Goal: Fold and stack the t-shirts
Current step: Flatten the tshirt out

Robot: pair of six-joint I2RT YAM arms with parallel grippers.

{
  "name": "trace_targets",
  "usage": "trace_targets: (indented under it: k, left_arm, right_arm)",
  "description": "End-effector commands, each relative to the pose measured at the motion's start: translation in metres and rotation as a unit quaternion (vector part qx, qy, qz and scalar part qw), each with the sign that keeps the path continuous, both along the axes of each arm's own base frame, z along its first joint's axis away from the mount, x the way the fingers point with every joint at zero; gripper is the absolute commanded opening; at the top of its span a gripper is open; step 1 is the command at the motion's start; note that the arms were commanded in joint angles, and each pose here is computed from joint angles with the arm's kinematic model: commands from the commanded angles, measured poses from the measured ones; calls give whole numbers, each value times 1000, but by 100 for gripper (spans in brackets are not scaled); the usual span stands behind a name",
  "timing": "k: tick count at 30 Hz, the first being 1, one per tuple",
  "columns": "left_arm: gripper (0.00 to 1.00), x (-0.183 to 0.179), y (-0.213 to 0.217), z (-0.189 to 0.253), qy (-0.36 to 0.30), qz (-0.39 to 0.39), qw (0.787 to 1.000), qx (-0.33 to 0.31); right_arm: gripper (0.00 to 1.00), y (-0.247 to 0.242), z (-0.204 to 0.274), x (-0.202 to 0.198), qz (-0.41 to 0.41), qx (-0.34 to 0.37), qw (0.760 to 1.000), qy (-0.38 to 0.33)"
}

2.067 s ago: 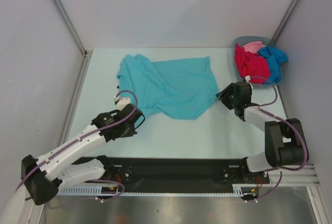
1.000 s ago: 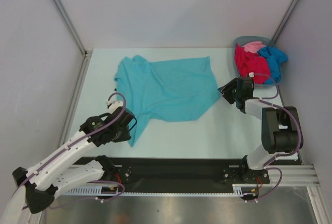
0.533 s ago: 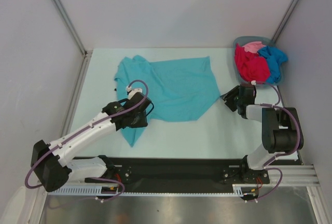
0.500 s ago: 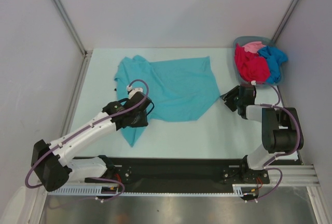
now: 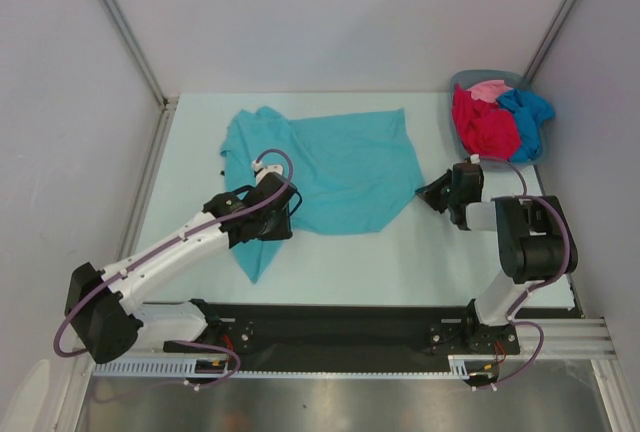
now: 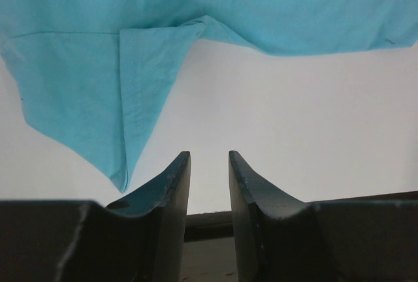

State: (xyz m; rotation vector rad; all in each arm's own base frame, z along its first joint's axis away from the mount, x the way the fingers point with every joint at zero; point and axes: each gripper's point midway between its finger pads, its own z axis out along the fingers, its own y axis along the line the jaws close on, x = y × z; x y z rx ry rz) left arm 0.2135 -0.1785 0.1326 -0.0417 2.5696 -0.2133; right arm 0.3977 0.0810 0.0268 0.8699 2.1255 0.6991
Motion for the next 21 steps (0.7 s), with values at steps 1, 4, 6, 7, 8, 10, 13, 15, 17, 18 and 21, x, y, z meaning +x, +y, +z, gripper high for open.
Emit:
trace_targets:
  k: [1,4,6,7,8,10,13,15,17,18,21]
  left_arm:
    - [35,14,-13,23,-32,-10,999,-29]
    - [35,14,-13,25,-34,-12,999,-32]
    - [35,13,-13,26,-35,-13,999,-33]
    - [35,13,-13,26,-36,-12,999,-34]
    - [35,13,-13,26,-37,-13,999,-34]
    - [35,12,-13,25,-36,-15,999,-37]
    - [34,12,-18,24,-33,-20,998,-45]
    - [34,13,-24,25,-33,-25,998,-53]
    - [34,14,-27,26,-33,-28,997,-57]
    - [33,14,-28,26,-34,-29,997,-58]
    - [33,15,-30,26,-35,-31,997,-60]
  right_arm:
    - [3,9,15,15,12,-4,1000,-22]
    - [0,12,18,17,15,-10,1000,-23]
    - [0,12,21,19,17,-12,1000,-24]
    - [0,12,22,20,15,-15,999,-25]
    - [0,13,23,20,16,-17,999,-24]
    - [0,15,26,25,17,-19,999,-26]
    - [0,23,39,44,24,-32,999,-34]
    - [0,31,42,51,37,-49,998,-23]
    - [0,37,54,71,41,-62,997,-24]
    - [0,42,57,77,47,-66,996,-25]
    - [0,63,64,99,66,-79,994,-23]
